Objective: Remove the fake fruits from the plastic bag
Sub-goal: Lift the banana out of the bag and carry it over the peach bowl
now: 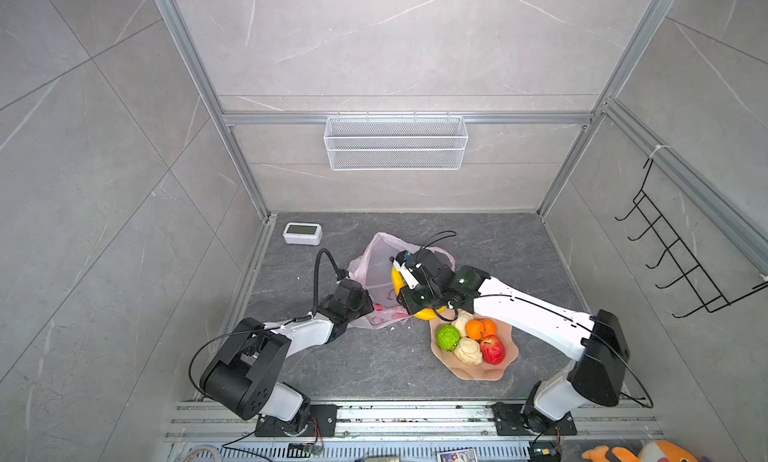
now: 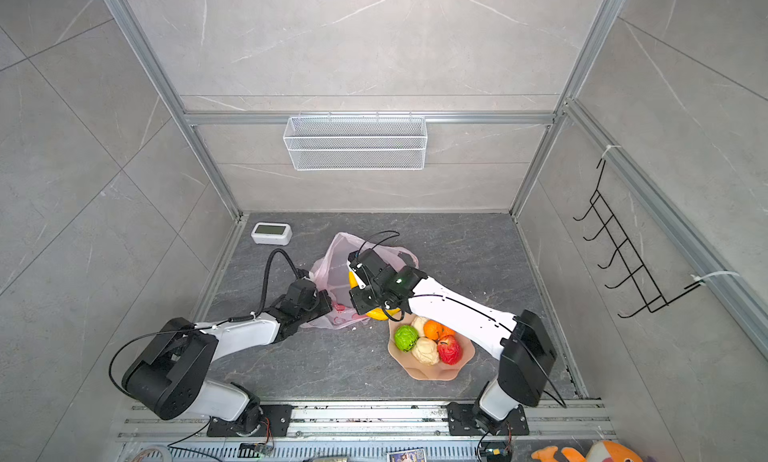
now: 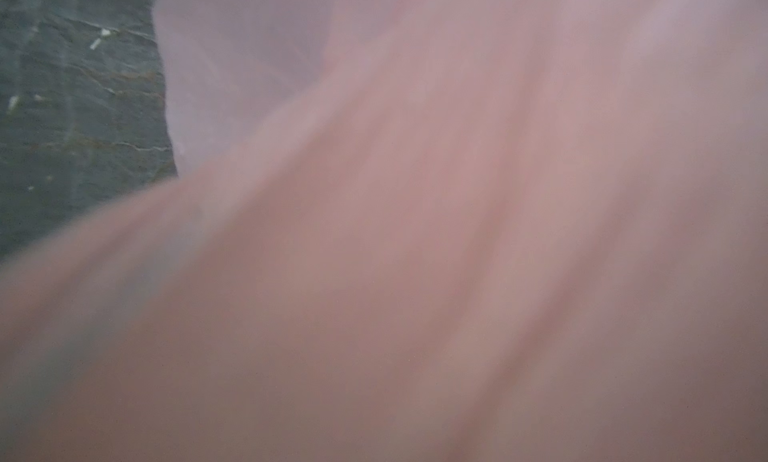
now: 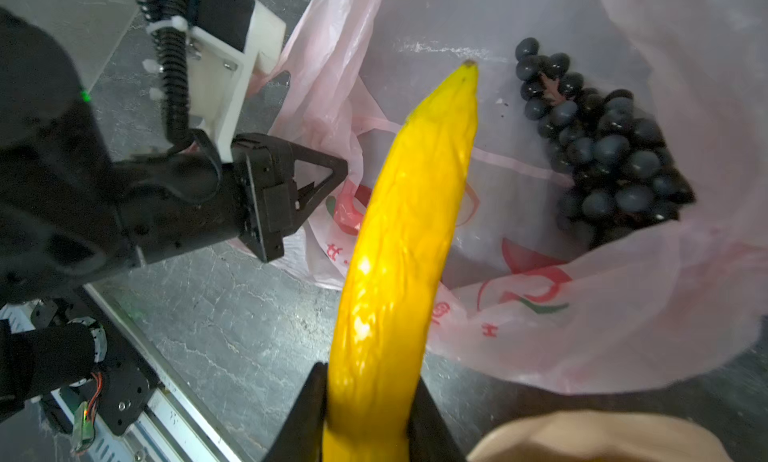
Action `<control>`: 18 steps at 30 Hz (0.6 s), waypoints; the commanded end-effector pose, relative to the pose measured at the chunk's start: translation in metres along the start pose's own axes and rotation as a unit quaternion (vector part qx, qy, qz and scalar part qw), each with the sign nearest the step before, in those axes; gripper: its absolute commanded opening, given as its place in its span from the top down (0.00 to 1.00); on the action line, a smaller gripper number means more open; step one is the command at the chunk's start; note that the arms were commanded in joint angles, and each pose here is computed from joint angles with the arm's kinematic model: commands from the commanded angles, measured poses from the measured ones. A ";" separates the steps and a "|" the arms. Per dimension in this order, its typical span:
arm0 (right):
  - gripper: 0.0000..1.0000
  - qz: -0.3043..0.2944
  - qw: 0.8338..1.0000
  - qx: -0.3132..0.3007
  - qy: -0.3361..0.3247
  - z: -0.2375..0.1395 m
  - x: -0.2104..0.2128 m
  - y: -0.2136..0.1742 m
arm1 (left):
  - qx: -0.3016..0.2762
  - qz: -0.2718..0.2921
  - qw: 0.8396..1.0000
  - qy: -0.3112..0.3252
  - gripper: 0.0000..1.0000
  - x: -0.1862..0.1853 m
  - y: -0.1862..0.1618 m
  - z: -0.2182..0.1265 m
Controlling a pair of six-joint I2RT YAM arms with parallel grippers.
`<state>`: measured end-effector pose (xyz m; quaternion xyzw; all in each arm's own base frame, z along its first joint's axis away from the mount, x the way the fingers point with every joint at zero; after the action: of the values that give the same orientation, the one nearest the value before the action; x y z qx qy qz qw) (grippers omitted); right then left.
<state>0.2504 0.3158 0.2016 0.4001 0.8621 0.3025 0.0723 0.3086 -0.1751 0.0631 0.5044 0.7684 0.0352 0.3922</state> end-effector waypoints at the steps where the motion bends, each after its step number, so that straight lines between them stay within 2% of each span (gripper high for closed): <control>1: 0.75 0.006 0.998 0.053 -0.030 -0.009 -0.009 -0.039 | -0.009 0.009 1.000 -0.023 0.99 -0.016 0.011 0.000; 12: 0.74 -0.014 0.994 0.097 -0.043 -0.051 -0.010 -0.100 | -0.009 0.011 1.000 -0.022 0.99 -0.016 0.011 0.001; 18: 0.74 -0.047 0.994 0.081 -0.056 -0.066 -0.013 -0.102 | -0.009 0.010 1.000 -0.021 0.99 -0.015 0.010 0.001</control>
<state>0.1720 0.2368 0.1918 0.3917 0.8902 0.2187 0.0797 0.3098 -0.1774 0.0652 0.5054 0.7665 0.0314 0.3951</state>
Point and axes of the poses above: each gripper's point midway between its finger pads, its own z axis out along the fingers, its own x axis along the line the jaws close on, y = z × x, the point moved 2 cm from there along -z, back along the fingers, and after that the axes turned 8 degrees about -z, right-handed, at the moved point
